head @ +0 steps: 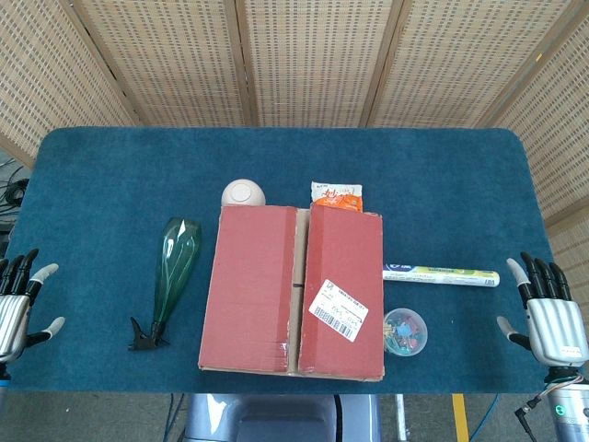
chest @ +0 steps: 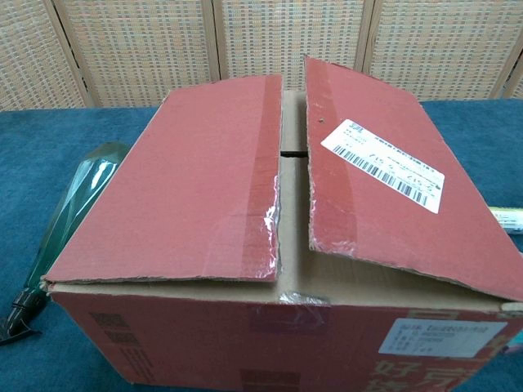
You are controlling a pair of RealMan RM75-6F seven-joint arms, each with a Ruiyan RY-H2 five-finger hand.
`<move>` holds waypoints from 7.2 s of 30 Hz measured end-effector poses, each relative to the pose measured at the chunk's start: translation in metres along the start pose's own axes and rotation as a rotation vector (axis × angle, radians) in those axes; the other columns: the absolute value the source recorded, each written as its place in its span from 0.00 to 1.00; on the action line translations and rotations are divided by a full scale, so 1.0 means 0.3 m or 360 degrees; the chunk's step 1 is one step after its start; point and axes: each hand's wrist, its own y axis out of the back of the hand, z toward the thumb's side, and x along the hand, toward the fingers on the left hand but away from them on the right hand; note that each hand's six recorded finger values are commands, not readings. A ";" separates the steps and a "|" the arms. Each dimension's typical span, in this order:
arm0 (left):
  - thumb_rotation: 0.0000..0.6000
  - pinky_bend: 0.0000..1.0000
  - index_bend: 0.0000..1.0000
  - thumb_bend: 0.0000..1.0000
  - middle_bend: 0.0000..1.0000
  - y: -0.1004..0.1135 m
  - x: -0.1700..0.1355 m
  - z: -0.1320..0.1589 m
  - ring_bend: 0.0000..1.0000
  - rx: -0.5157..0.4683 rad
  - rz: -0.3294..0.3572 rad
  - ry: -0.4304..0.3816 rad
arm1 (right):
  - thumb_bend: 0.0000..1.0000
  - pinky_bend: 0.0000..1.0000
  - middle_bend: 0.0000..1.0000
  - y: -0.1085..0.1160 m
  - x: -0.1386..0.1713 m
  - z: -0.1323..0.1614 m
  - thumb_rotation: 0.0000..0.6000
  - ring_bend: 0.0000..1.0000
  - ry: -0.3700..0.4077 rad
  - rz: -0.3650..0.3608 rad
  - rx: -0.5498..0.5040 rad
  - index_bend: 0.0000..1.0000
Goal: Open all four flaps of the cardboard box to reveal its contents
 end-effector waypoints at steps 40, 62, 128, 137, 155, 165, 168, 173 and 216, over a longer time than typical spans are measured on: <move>1.00 0.00 0.18 0.20 0.00 0.018 0.000 0.021 0.00 -0.0111 -0.0044 -0.0018 | 1.00 0.00 0.19 0.040 -0.043 0.052 1.00 0.00 0.0165 -0.0006 -0.0272 0.18; 1.00 0.00 0.18 0.20 0.00 0.018 0.005 0.029 0.00 -0.0085 -0.0073 -0.0018 | 1.00 0.00 0.27 0.140 -0.238 0.494 1.00 0.00 0.0949 0.0251 -0.0693 0.29; 1.00 0.00 0.18 0.20 0.00 -0.024 -0.011 -0.040 0.00 -0.0147 -0.0132 0.0064 | 1.00 0.00 0.40 0.129 -0.290 0.982 1.00 0.00 0.1455 0.0631 -0.0565 0.31; 1.00 0.00 0.18 0.20 0.00 -0.020 -0.005 -0.026 0.00 -0.0148 -0.0125 0.0042 | 1.00 0.00 0.45 0.157 -0.304 0.957 1.00 0.01 0.1439 0.0579 -0.0549 0.32; 1.00 0.00 0.18 0.20 0.00 -0.014 0.006 0.003 0.00 -0.0136 -0.0111 0.0007 | 1.00 0.00 0.47 0.267 -0.349 0.880 1.00 0.03 0.1380 0.0438 -0.0476 0.32; 1.00 0.00 0.18 0.20 0.00 -0.012 0.013 0.009 0.00 -0.0125 -0.0103 0.0000 | 1.00 0.00 0.47 0.341 -0.370 0.828 1.00 0.03 0.1327 0.0371 -0.0399 0.32; 1.00 0.00 0.18 0.20 0.00 -0.011 0.014 0.011 0.00 -0.0123 -0.0102 -0.0002 | 1.00 0.00 0.47 0.362 -0.375 0.814 1.00 0.03 0.1316 0.0352 -0.0369 0.32; 1.00 0.00 0.18 0.20 0.00 -0.009 0.017 0.015 0.00 -0.0115 -0.0098 -0.0006 | 1.00 0.00 0.47 0.398 -0.385 0.790 1.00 0.03 0.1292 0.0323 -0.0313 0.32; 1.00 0.00 0.18 0.20 0.00 -0.009 0.019 0.056 0.00 -0.0078 -0.0112 -0.0043 | 1.00 0.00 0.47 0.477 -0.482 0.441 1.00 0.03 0.0857 0.0193 -0.0054 0.32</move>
